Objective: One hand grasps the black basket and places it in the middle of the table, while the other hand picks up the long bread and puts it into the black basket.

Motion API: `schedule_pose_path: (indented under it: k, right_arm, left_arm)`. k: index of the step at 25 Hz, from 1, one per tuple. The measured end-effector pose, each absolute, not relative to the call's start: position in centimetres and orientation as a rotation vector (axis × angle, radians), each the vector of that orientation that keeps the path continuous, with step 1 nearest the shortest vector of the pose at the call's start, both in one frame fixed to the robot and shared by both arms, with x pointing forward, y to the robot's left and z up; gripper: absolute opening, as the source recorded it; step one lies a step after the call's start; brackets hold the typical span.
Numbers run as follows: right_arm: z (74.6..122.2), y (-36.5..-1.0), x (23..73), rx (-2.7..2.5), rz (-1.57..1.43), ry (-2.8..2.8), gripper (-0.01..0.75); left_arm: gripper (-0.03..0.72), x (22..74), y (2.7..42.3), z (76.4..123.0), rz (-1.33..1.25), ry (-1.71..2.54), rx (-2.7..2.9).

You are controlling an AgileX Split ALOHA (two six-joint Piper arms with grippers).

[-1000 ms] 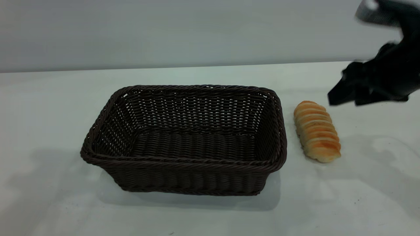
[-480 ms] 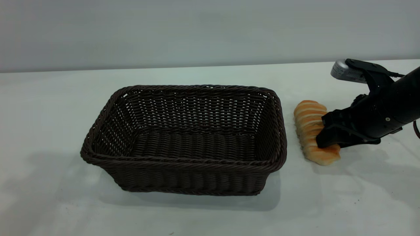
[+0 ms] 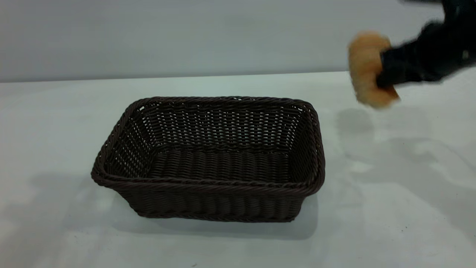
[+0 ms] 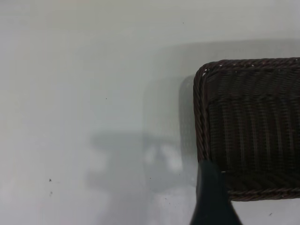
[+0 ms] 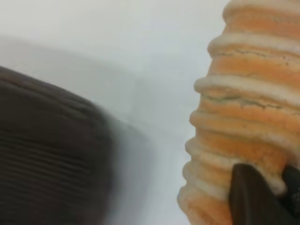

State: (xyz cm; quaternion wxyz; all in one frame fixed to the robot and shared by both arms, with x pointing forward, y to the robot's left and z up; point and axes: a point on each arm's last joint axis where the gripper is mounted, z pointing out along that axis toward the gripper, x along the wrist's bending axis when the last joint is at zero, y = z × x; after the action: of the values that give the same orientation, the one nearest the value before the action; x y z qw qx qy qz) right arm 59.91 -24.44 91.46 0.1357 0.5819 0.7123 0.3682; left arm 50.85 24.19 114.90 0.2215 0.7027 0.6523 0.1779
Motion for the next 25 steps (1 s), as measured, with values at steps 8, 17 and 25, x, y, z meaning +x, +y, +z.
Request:
schedule_pose_path:
  k: [8,17,25]
  right_arm:
    - [91.5,-13.7,56.3,1.441,1.315,2.434,0.111]
    - [92.5,-14.4,56.2,1.53,1.217,2.38,0.438]
    - [99.5,-20.0,54.3,1.678,1.069,2.289,0.407]
  left_arm:
    - [0.513,50.9,24.2,114.9,0.501,1.787,1.963]
    - [0.513,49.5,25.3,115.5,0.575,1.827,2.04]
    - [0.513,45.1,27.8,118.4,0.773,1.897,2.019]
